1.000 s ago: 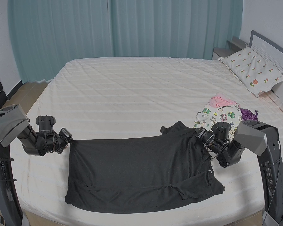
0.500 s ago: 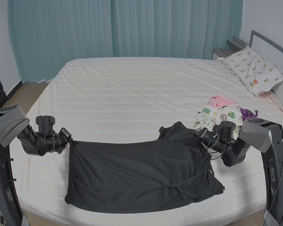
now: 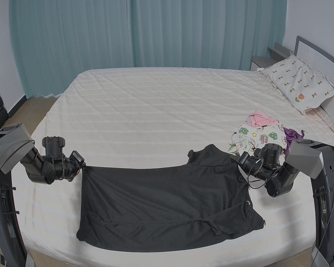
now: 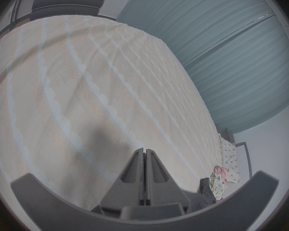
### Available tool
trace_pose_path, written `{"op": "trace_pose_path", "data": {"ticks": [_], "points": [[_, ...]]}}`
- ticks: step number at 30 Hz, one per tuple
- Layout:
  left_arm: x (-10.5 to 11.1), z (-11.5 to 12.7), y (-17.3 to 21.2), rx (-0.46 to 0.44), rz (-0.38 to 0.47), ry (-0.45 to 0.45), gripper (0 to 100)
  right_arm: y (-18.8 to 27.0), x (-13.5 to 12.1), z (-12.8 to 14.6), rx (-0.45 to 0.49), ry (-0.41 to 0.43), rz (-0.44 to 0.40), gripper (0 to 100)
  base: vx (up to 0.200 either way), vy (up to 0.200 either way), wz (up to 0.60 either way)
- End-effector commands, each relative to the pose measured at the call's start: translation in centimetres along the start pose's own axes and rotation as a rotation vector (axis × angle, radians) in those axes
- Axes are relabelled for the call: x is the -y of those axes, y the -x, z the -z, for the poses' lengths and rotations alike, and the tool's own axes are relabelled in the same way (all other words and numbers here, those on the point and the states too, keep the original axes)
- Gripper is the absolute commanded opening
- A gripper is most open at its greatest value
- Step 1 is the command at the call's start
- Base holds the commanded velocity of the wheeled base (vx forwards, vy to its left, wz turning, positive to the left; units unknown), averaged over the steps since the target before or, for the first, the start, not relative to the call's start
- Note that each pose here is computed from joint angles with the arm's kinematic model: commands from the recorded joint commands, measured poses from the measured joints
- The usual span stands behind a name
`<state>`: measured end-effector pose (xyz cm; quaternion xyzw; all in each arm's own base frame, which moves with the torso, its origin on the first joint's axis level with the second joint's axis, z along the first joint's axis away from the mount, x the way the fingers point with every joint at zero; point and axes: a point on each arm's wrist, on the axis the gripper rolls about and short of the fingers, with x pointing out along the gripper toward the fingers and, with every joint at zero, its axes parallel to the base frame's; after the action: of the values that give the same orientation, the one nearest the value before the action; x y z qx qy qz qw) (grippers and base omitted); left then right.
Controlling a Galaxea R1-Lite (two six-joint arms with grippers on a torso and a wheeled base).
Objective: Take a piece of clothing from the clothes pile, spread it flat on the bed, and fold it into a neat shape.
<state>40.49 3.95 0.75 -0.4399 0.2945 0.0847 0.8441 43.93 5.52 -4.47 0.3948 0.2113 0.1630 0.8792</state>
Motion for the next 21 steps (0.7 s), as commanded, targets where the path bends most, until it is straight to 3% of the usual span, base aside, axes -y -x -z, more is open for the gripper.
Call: {"op": "trace_pose_path", "data": {"ticks": [1,11,21], "points": [[0.06,-0.06,0.05,0.002,0.003,0.001,0,0.05,-0.24,-0.26,0.027,0.007,-0.027,0,0.0,0.0,0.0],[0.11,-0.4,0.48,0.057,0.054,-0.01,0,0.21,-0.62,-0.65,0.124,0.05,-0.127,0,0.0,0.0,0.0],[0.16,-0.38,0.74,0.061,0.061,-0.011,0,1.01,-0.74,-0.51,0.114,0.043,-0.122,0,0.0,0.0,0.0]]}}
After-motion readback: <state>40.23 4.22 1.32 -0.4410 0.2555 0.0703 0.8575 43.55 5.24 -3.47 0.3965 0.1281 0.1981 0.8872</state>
